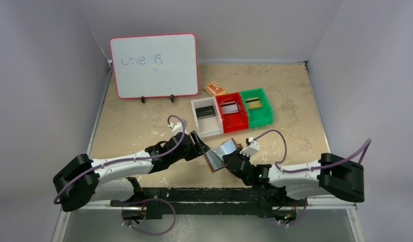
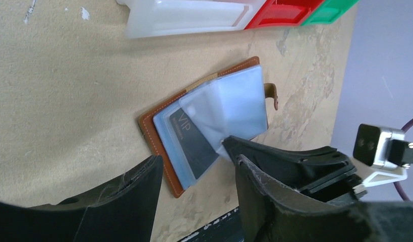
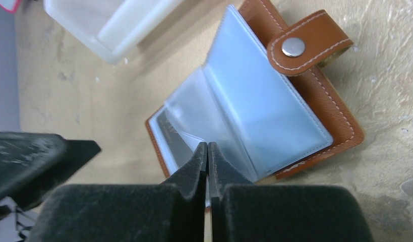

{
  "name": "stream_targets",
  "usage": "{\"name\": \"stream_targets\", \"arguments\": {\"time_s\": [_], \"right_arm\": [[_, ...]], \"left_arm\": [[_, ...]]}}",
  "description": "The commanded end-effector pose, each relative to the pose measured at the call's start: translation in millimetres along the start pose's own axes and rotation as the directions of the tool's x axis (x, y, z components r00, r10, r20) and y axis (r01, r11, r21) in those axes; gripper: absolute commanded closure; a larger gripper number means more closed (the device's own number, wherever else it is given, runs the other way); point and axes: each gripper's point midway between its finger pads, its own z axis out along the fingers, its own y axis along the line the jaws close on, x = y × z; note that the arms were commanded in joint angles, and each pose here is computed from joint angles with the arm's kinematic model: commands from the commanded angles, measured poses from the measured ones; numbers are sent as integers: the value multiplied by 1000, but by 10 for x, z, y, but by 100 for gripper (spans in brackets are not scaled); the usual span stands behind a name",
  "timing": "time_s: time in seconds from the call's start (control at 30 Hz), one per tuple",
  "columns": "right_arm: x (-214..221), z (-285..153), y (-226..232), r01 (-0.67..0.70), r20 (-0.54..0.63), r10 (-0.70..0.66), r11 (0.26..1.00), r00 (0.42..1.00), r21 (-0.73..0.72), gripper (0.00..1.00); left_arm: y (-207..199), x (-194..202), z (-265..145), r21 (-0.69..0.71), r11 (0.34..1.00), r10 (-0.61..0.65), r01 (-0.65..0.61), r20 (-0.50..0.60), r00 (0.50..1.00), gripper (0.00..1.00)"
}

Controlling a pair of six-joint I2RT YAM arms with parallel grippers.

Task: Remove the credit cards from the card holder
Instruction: Remove the credit card from the card holder.

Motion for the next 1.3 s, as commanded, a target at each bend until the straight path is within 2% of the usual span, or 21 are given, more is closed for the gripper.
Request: {"name": "stream_targets", "arguments": {"time_s": [0.0, 0.13, 0.3, 0.6, 0.97, 1.13, 1.2, 1.27], "right_arm": [[-257, -57, 245, -90, 58, 93, 995, 994, -51, 100], [-346, -138, 280, -179, 50, 185, 979, 982, -95, 100], [-443, -187, 211, -234, 67, 240, 969, 969, -80, 100], [-379, -178, 25, -321, 54, 322, 946, 945, -36, 100], [-369, -201, -69, -341, 51, 342, 940, 938, -19, 100], [-477, -248, -119, -314, 90, 311, 949, 946, 16, 72], [-547, -285, -153, -299, 113, 293, 953, 949, 38, 64], [-644, -337, -172, -297, 141, 286, 953, 948, 61, 61]], "left_arm": [[-332, -45, -35, 102, 995, 20, -20, 1, 1000, 47], [-404, -8, -11, 132, 991, 24, -22, -19, 1000, 50], [-503, 157, 123, 159, 986, 73, -57, -95, 993, 59], [-431, 335, 442, 61, 993, 115, -106, -170, 979, 76], [-460, 574, 761, 29, 988, 154, -152, -216, 964, 79], [-525, 591, 874, 32, 985, 171, -168, -209, 963, 78], [-571, 597, 905, 40, 983, 182, -178, -212, 960, 77], [-614, 627, 937, 49, 980, 200, -194, -220, 955, 76]]}}
